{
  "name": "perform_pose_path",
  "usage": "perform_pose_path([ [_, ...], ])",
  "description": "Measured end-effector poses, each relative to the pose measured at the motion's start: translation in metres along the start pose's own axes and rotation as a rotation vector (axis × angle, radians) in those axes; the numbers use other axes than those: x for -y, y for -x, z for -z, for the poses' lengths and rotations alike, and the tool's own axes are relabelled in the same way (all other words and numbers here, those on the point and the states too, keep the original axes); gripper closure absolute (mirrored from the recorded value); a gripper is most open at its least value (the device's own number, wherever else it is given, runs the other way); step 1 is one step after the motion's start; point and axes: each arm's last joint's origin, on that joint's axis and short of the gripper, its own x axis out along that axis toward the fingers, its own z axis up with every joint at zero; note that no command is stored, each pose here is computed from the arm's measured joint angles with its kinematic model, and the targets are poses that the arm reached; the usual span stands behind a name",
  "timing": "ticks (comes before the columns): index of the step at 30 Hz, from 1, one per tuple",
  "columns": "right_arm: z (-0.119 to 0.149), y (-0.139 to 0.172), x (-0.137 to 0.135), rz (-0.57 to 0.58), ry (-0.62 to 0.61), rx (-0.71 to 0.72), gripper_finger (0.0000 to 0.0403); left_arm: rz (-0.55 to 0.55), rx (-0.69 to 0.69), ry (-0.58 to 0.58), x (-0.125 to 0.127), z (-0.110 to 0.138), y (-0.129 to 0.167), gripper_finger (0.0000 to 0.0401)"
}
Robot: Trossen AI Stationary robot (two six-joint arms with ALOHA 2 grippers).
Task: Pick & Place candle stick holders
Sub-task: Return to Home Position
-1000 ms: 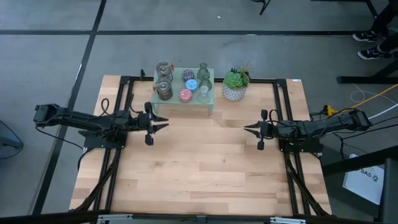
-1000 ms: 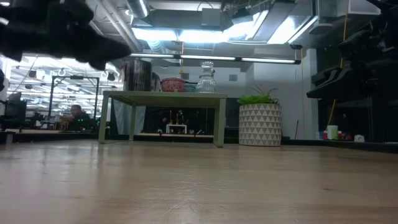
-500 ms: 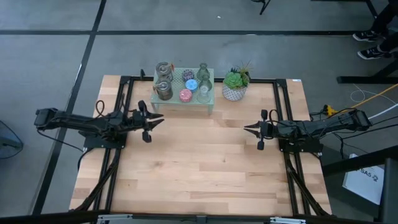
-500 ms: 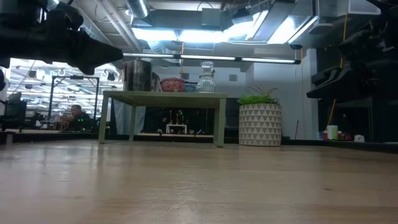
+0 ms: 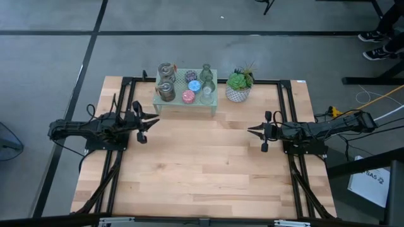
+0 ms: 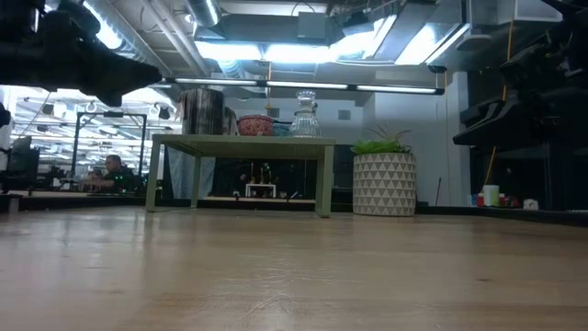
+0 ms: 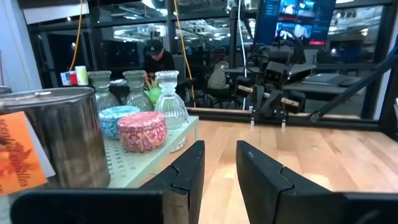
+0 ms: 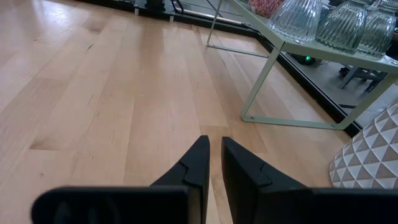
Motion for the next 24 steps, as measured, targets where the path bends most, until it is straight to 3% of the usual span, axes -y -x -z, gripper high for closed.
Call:
perform_pose_path([
  [16, -0.0001, 0.0, 0.0001, 0.001, -0.001, 0.001, 0.0359, 0.186, -0.059, -0.083, 0.0054, 0.0065, -0.0002, 0.0315],
  [24, -0.0001, 0.0, 0.0, 0.0, 0.0, 0.001, 0.0359, 0.168, -0.062, -0.142, 0.005, 0.0071, -0.0007, 0.0315],
])
